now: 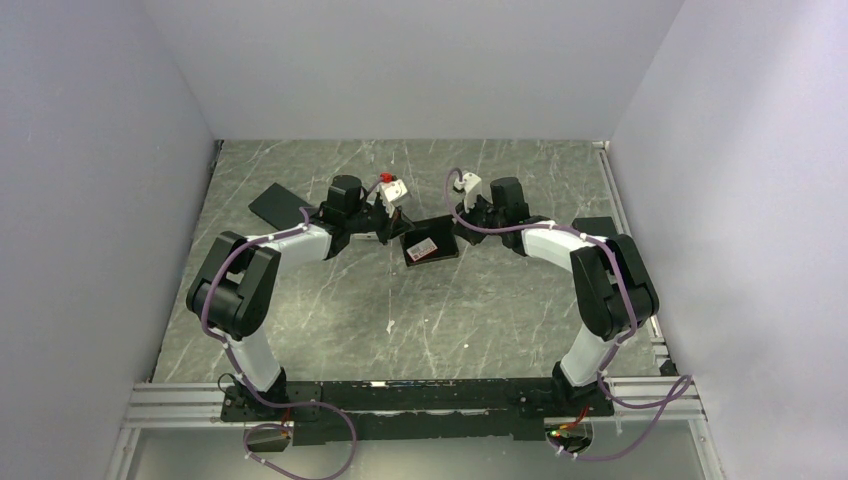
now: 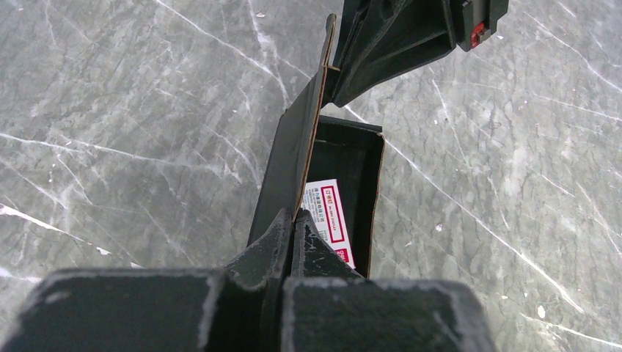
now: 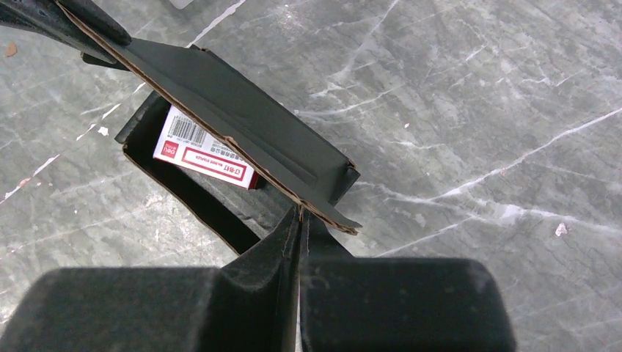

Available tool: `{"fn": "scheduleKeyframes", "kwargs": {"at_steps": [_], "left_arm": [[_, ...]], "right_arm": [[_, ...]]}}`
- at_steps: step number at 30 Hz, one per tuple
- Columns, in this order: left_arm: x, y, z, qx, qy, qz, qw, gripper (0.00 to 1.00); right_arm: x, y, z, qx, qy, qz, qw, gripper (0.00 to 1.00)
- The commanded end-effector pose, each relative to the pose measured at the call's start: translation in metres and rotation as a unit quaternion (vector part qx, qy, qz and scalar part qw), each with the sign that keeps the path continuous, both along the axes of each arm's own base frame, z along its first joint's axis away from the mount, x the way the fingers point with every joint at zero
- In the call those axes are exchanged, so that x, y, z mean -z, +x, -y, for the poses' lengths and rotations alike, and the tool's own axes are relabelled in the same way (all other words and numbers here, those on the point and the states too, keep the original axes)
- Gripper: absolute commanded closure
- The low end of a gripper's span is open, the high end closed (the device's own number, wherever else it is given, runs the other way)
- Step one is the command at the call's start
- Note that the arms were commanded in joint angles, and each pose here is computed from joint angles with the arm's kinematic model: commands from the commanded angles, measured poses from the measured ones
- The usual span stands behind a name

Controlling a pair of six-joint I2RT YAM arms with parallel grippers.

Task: Fold the paper box
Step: Close the paper box at the center of the board.

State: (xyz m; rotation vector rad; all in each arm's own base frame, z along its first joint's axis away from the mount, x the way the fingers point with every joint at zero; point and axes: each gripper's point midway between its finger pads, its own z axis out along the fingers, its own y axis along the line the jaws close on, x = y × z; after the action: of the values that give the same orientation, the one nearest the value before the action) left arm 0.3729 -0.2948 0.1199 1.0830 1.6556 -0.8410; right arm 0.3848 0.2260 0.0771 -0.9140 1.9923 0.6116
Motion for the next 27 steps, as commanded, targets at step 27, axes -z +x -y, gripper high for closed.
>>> {"fn": "scheduleKeyframes", "kwargs": {"at_steps": [27], "left_arm": [[0.013, -0.017, 0.004, 0.018, 0.002, -0.032, 0.999, 1.0]], "right_arm": [[0.004, -0.034, -0.039, -0.026, 0.053, -0.086, 0.995, 1.0]]}}
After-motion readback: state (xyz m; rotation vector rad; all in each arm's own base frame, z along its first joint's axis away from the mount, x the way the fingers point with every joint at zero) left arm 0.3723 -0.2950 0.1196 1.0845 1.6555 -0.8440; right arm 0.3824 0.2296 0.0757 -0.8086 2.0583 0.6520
